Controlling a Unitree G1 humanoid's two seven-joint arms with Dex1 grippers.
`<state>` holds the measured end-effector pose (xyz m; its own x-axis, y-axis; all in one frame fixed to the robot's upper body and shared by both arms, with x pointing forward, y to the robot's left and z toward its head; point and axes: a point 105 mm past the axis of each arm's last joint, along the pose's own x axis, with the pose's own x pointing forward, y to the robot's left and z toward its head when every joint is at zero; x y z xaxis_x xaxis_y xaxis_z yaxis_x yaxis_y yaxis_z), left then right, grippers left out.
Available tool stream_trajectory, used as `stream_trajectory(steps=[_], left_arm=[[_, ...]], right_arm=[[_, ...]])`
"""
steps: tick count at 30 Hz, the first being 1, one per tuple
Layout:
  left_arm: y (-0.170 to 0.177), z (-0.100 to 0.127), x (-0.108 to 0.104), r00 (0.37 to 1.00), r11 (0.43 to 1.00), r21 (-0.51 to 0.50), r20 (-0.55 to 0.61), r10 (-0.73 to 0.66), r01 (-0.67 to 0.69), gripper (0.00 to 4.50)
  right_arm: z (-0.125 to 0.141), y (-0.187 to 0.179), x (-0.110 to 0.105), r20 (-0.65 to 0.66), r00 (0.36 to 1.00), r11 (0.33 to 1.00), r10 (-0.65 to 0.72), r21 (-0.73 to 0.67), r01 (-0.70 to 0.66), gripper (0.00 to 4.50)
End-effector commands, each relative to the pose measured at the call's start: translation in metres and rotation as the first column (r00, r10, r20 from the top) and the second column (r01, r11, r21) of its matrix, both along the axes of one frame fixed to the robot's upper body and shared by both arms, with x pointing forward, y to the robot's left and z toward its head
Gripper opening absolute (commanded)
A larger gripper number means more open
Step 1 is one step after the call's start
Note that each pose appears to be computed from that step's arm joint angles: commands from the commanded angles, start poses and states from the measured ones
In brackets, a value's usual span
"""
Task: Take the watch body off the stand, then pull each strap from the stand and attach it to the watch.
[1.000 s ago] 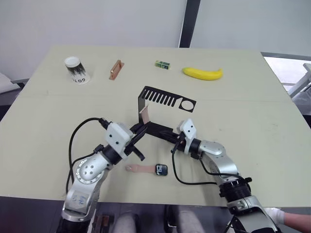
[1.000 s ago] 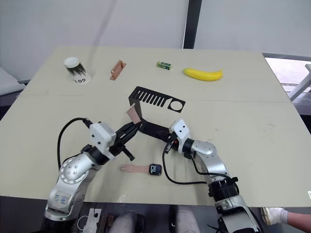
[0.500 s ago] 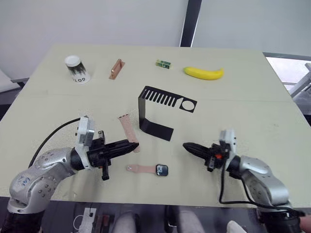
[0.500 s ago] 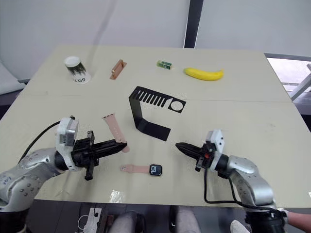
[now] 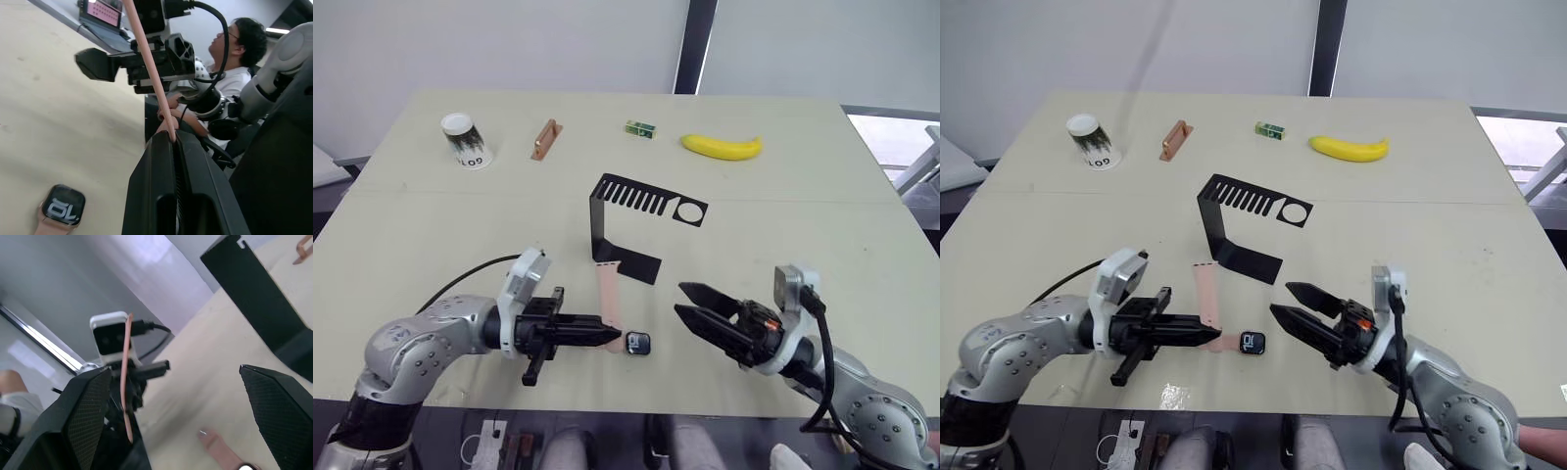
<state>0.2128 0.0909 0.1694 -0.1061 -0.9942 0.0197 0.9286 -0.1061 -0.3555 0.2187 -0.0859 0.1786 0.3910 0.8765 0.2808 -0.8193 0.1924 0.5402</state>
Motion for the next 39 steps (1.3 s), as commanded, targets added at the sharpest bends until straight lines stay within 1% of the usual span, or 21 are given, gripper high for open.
stream_trajectory(steps=[1,6,8,10,14,19,23,30,32,39], left_arm=[[-0.008,0.003,0.003,0.999,0.999,-0.018,0.010,-0.036,0.036,0.00],[-0.017,0.005,0.006,0.999,0.998,-0.033,0.004,-0.049,0.049,0.00],[-0.019,0.006,0.008,0.999,0.998,-0.049,0.003,-0.035,0.035,0.00],[-0.020,0.009,0.010,1.000,0.997,-0.082,-0.004,-0.014,0.014,0.00],[-0.023,0.012,0.012,1.000,0.992,-0.121,-0.020,0.019,-0.021,0.00],[-0.027,0.009,0.008,0.999,0.993,-0.121,-0.035,0.007,-0.011,0.00],[-0.030,0.004,0.001,0.999,0.995,-0.094,-0.029,-0.020,0.017,0.00],[-0.034,0.001,0.001,0.999,0.996,-0.091,-0.026,-0.027,0.025,0.00],[-0.035,0.003,0.001,0.999,0.995,-0.098,-0.024,-0.027,0.025,0.00],[-0.035,0.004,0.002,1.000,0.994,-0.112,-0.025,-0.016,0.013,0.00]], right_arm=[[0.011,0.013,-0.007,-0.033,0.997,0.997,0.063,0.052,-0.062,4.45],[0.017,0.020,-0.004,-0.052,0.995,0.992,0.086,0.092,-0.081,4.45],[0.020,0.022,-0.003,-0.052,0.996,0.991,0.079,0.109,-0.073,4.45],[0.022,0.022,0.002,-0.048,0.998,0.992,0.038,0.122,-0.032,4.45],[0.021,0.025,0.003,-0.051,0.998,0.990,0.021,0.141,-0.014,4.45],[0.018,0.030,0.004,-0.059,0.998,0.992,0.025,0.127,-0.018,4.45],[0.017,0.032,0.007,-0.068,0.997,0.993,0.030,0.116,-0.022,4.45],[0.016,0.037,0.008,-0.050,0.998,0.995,0.045,0.093,-0.040,4.45],[0.017,0.037,0.008,-0.046,0.998,0.994,0.045,0.100,-0.040,3.94],[0.022,0.036,0.010,-0.043,0.999,0.989,0.032,0.145,-0.025,3.94]])
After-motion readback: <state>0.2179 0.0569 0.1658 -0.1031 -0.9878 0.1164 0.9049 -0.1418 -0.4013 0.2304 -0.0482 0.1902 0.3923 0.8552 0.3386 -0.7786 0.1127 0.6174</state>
